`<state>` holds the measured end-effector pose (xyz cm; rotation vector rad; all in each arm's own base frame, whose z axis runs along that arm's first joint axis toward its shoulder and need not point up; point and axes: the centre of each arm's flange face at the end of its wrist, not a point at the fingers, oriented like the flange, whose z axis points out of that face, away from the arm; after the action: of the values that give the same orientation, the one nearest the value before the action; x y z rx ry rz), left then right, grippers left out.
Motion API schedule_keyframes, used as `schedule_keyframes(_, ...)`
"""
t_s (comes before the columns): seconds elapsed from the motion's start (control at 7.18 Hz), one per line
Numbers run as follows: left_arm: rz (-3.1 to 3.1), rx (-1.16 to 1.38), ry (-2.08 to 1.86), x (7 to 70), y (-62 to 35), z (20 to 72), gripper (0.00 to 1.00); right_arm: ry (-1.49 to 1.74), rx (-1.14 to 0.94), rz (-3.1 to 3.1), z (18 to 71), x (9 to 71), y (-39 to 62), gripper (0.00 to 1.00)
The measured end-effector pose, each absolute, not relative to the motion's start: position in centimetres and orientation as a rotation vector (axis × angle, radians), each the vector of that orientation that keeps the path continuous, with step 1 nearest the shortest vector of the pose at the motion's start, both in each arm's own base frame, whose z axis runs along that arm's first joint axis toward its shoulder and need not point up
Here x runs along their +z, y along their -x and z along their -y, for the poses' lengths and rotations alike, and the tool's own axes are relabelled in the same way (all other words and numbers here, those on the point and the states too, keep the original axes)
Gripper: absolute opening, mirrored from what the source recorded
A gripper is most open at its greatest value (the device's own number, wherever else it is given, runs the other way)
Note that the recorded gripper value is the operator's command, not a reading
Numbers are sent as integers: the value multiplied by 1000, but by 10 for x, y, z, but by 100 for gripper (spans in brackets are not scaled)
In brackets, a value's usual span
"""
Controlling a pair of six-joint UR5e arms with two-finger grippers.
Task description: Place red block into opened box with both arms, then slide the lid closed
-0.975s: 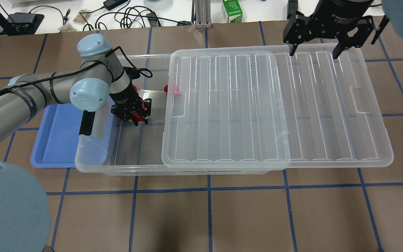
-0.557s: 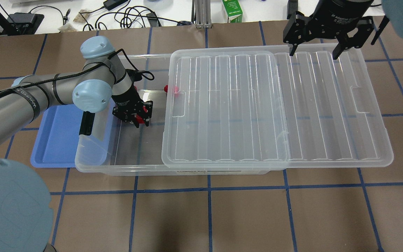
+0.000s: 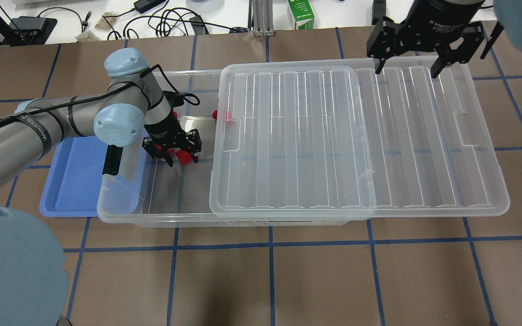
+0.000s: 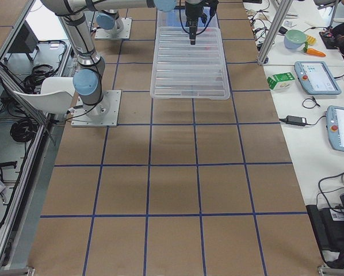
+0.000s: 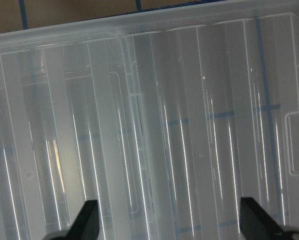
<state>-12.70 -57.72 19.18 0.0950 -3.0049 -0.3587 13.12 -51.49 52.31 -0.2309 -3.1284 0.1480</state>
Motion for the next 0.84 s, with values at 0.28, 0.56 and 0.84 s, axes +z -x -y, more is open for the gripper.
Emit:
schedule_keyframes(0.28, 3009, -324, -99, 211, 126, 581, 100, 225, 147, 3129, 515, 523, -131, 100)
schedule_keyframes(0.56, 3015, -309, -106, 258, 125, 591, 100, 172, 152, 3130, 517, 524, -126, 100)
schedule_keyframes(0.84, 3018, -302, -114, 329, 124, 599, 100, 67, 152, 3101, 520, 528, -92, 100)
